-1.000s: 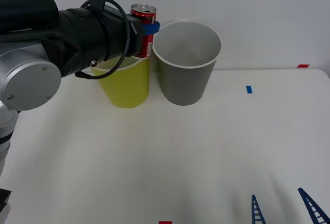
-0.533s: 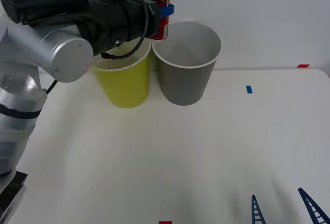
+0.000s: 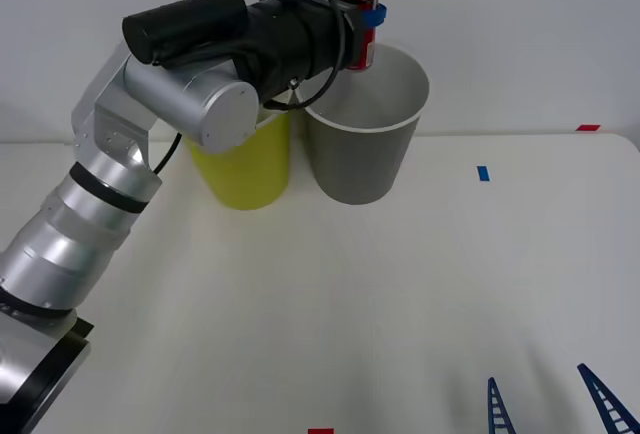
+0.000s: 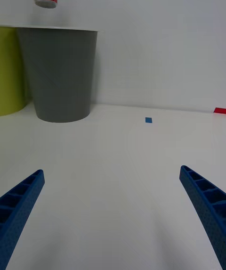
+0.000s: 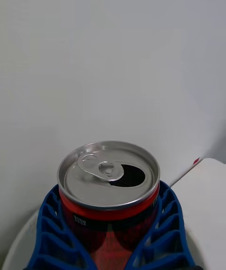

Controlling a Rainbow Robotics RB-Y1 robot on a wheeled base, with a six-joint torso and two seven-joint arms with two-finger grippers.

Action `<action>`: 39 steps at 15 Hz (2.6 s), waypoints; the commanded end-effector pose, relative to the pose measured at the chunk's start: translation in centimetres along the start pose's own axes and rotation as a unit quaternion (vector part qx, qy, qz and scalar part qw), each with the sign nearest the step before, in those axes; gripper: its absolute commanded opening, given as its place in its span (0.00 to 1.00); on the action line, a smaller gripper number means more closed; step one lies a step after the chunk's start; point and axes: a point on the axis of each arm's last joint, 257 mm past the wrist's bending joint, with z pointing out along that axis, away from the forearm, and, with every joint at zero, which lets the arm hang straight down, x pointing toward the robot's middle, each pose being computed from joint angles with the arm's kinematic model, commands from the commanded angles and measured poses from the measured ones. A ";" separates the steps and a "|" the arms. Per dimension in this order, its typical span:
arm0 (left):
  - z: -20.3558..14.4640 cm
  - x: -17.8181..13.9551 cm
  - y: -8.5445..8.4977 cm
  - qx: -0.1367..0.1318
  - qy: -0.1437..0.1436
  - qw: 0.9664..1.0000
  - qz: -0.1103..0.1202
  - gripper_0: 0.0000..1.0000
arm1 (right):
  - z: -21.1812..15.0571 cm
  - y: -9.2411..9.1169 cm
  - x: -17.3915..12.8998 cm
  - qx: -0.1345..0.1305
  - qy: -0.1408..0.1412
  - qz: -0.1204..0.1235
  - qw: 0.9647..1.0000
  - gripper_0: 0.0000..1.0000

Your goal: Put cans in the gray bin and PET bottles in the light green bin.

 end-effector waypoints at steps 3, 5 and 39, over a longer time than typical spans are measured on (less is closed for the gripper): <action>2.6 1.3 0.2 -0.013 -0.031 0.999 0.021 0.00 | 0.0 0.0 0.0 0.000 0.000 0.000 1.000 1.00; 3.1 1.4 -0.6 -0.009 -0.039 0.999 0.025 0.00 | 0.0 0.0 0.0 0.000 0.000 0.000 1.000 1.00; -27.5 15.8 3.2 -0.144 0.039 0.988 -0.037 0.81 | 0.0 0.0 0.0 0.000 0.000 0.000 1.000 1.00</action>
